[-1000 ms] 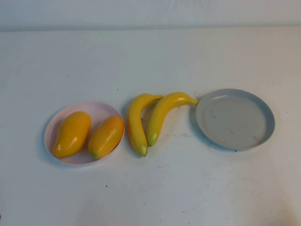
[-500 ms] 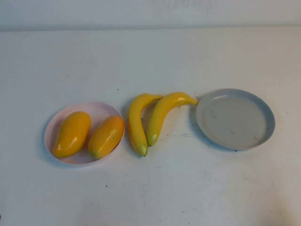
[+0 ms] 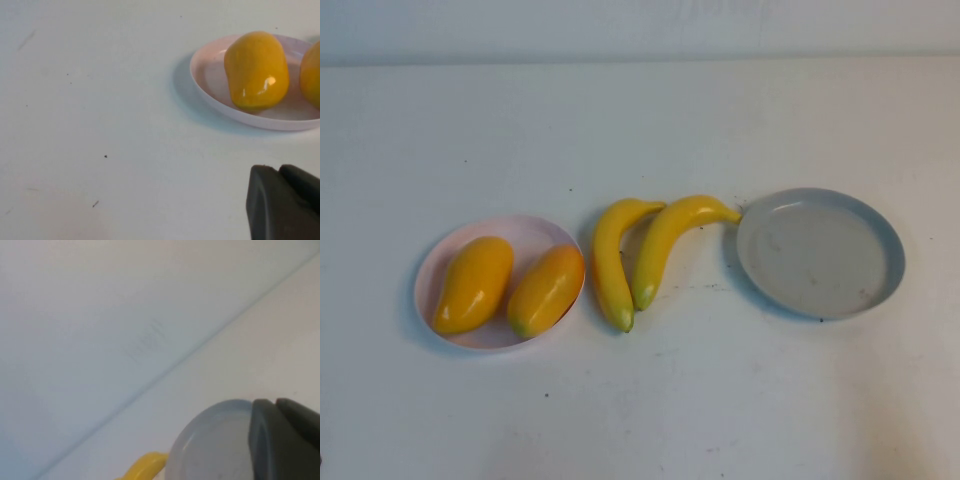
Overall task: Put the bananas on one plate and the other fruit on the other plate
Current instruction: Put another type of fruit in the right plate
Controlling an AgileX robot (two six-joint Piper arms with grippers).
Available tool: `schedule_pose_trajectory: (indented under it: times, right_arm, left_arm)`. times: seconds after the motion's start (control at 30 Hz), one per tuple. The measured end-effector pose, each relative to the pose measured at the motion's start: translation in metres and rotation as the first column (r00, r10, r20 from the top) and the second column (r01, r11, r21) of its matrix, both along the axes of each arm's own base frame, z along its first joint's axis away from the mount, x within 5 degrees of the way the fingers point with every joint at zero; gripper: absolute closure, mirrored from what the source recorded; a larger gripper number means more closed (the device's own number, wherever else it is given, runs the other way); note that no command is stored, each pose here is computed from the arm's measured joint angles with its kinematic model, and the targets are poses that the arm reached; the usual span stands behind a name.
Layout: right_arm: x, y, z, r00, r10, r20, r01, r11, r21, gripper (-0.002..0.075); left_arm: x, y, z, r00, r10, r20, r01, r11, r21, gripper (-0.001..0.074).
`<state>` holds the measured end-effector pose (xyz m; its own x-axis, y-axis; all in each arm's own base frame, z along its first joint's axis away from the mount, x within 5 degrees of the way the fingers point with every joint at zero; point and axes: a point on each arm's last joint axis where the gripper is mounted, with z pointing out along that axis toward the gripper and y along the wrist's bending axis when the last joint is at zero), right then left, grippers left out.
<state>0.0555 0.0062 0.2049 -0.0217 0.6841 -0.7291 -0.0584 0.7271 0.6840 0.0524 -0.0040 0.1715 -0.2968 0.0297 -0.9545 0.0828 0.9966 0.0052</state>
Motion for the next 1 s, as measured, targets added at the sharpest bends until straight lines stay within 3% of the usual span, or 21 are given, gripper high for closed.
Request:
schedule_pose_trajectory:
  times: [0.23, 0.47, 0.67, 1.0]
  right_arm:
    - [0.001, 0.021, 0.043, 0.964, 0.23, -0.134, -0.232, 0.973, -0.003, 0.0743]
    - [0.026, 0.036, 0.076, 0.812, 0.406, -0.419, -0.48, 0.873, -0.084, 0.0743]
    - [0.063, 0.04, 0.098, 0.671, 0.476, -0.568, -0.625, 0.776, -0.088, 0.0743]
    - [0.112, 0.052, 0.113, 0.559, 0.502, -0.66, -0.729, 0.677, -0.102, 0.0743]
  left_arm:
    - [0.0, 0.0, 0.0, 1.0, 0.0, 0.0, 0.0, 1.0, 0.0, 0.0738]
    - [0.0, 0.0, 0.0, 1.0, 0.0, 0.0, 0.0, 1.0, 0.0, 0.0738]
    - [0.0, 0.0, 0.0, 1.0, 0.0, 0.0, 0.0, 1.0, 0.0, 0.0738]
    - [0.0, 0.0, 0.0, 1.0, 0.0, 0.0, 0.0, 1.0, 0.0, 0.0738]
